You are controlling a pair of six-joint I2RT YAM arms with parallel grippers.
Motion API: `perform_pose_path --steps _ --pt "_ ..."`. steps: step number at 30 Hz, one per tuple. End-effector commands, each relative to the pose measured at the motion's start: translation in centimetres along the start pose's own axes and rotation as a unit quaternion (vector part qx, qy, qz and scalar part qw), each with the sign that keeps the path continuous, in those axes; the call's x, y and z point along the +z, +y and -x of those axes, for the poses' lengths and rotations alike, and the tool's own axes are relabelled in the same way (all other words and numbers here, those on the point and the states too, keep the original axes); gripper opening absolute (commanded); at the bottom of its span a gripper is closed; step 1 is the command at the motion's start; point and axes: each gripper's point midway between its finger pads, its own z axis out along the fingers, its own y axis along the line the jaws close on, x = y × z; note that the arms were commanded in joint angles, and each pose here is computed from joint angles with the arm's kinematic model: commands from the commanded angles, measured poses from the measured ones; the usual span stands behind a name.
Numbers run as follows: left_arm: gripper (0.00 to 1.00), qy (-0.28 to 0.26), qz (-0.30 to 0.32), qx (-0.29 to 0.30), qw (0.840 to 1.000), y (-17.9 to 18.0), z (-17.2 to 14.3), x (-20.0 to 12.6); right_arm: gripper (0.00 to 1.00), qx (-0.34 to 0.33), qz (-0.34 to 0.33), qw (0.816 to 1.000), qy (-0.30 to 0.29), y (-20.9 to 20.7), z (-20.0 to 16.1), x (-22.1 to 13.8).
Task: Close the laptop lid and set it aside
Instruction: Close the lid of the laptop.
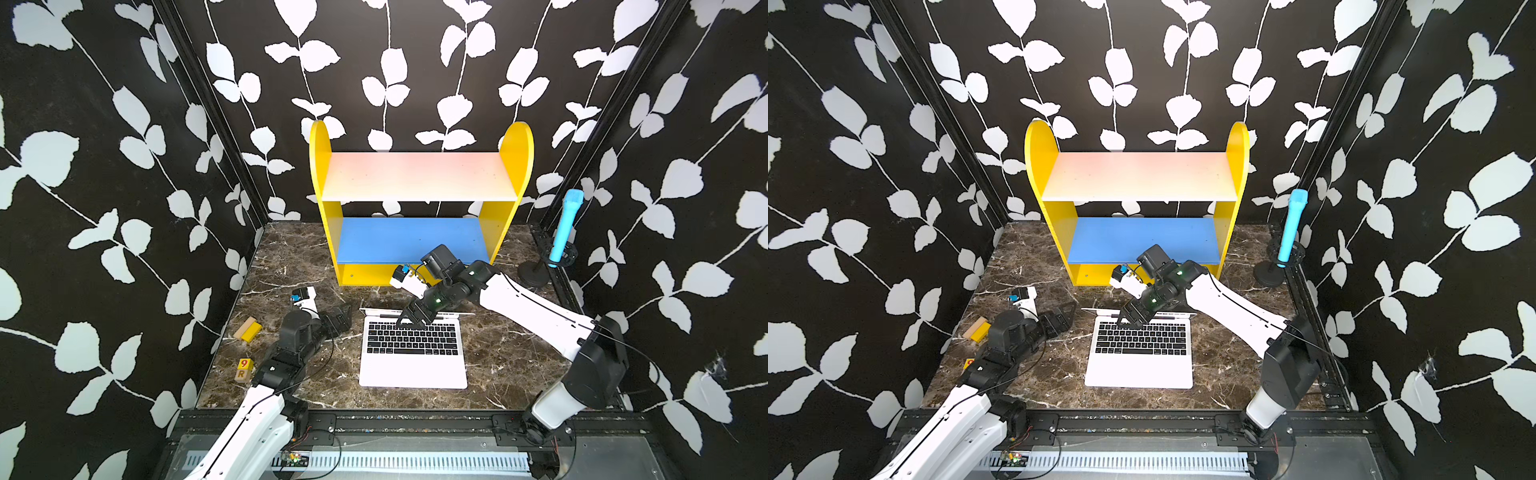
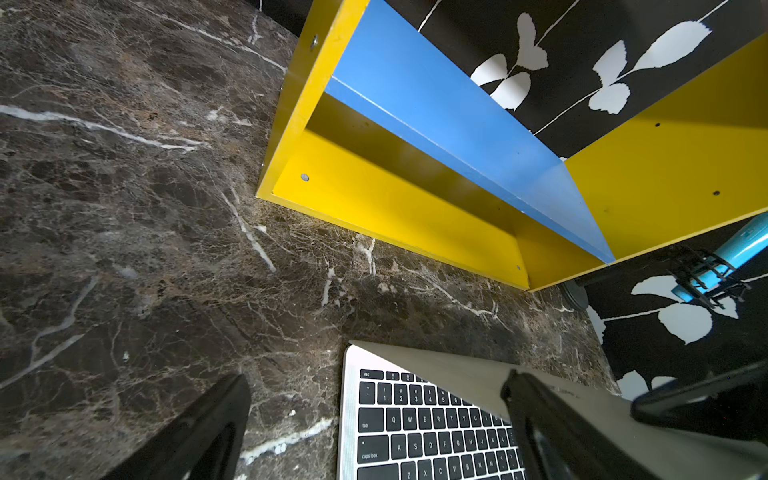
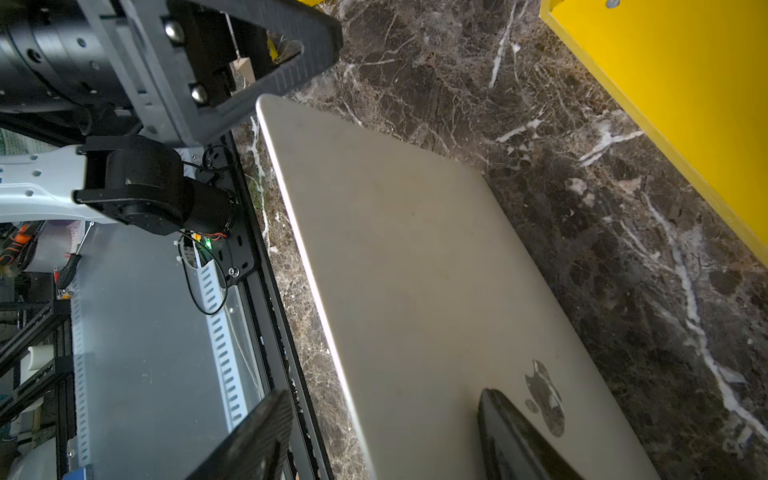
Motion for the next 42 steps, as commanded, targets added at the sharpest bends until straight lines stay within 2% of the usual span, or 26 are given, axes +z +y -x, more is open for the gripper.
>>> perform_pose_path --steps 1,13,29,42 --pt "0.98 -0.007 0.0 0.011 1.0 -0.3 0.6 -0.3 0.75 -0.003 0.009 1.0 0.001 1.9 -0.7 -0.8" --pt "0.98 -0.009 -0.001 0.013 1.0 -0.5 0.8 -0.4 0.77 -0.02 0.014 1.0 -0.002 4.1 -1.7 -1.0" --pt "0.99 -0.011 0.006 0.013 1.0 -0.1 0.7 -0.7 0.74 -0.016 0.036 0.999 0.03 5.8 -4.8 1.7" --pt "0.98 -0.003 0.017 0.011 1.0 0.7 -0.2 -0.4 0.74 0.013 0.05 0.997 0.06 5.4 -7.8 5.2"
